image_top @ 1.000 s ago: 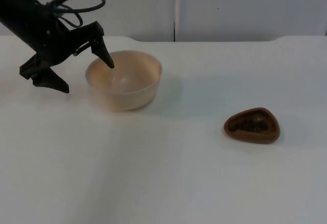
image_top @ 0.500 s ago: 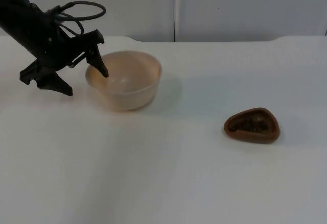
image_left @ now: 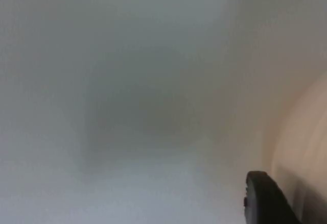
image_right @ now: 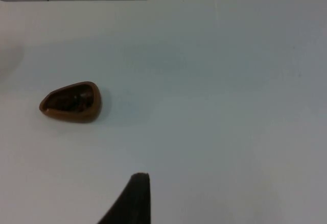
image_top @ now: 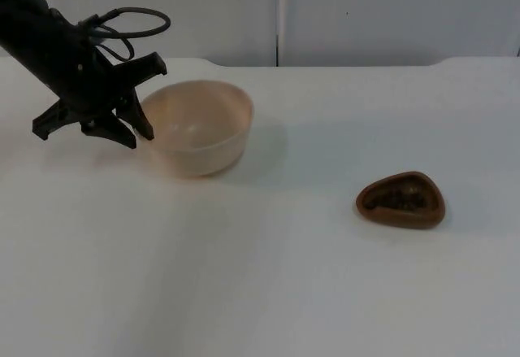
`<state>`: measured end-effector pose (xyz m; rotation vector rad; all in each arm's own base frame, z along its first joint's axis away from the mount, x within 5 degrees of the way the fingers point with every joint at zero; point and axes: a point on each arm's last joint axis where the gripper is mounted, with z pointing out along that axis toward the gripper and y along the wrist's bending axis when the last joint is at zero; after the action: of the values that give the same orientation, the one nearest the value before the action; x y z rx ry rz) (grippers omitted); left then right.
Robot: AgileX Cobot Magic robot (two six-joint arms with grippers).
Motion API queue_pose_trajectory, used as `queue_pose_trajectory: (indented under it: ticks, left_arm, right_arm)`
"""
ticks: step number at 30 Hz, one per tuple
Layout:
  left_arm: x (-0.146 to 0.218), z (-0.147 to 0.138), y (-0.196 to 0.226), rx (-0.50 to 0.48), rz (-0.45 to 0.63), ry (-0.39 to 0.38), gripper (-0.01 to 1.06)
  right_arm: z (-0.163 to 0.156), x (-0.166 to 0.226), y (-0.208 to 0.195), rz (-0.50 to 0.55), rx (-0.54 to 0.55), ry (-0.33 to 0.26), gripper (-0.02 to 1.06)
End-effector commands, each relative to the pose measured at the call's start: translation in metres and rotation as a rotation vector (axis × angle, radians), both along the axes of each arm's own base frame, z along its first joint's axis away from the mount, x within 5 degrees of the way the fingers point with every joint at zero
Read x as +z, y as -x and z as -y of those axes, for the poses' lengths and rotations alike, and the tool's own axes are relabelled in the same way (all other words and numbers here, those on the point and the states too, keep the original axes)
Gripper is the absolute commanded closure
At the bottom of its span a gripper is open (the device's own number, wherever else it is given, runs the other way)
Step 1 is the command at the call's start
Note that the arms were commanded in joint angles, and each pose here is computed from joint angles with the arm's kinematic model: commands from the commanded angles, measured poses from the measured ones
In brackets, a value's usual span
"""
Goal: Pick up the bowl with the left hand and pour the coffee beans from the cup into the bowl with the right hand.
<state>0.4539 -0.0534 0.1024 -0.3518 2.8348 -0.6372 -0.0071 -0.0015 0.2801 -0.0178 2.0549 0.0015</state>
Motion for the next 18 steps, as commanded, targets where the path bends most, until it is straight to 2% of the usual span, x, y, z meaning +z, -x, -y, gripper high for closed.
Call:
queue_pose_trajectory:
  ticks: [1,7,18]
  left_arm:
    - [0.002,-0.0004,0.0,-0.007,-0.002,-0.001,0.88]
    - [0.0019,0.0002,0.0015,-0.015,-0.016,0.004,1.04]
    - [0.0099,0.0021,0.0042,-0.03,-0.028,0.015,1.05]
  right_arm:
    - [0.0005,0.0003,0.0004,0.01,-0.012,0.0,-0.01]
    - [0.0005,0.0003,0.0004,0.01,-0.011,0.002,-0.01]
    - [0.0005,0.0003,0.0004,0.01,-0.01,0.003,-0.01]
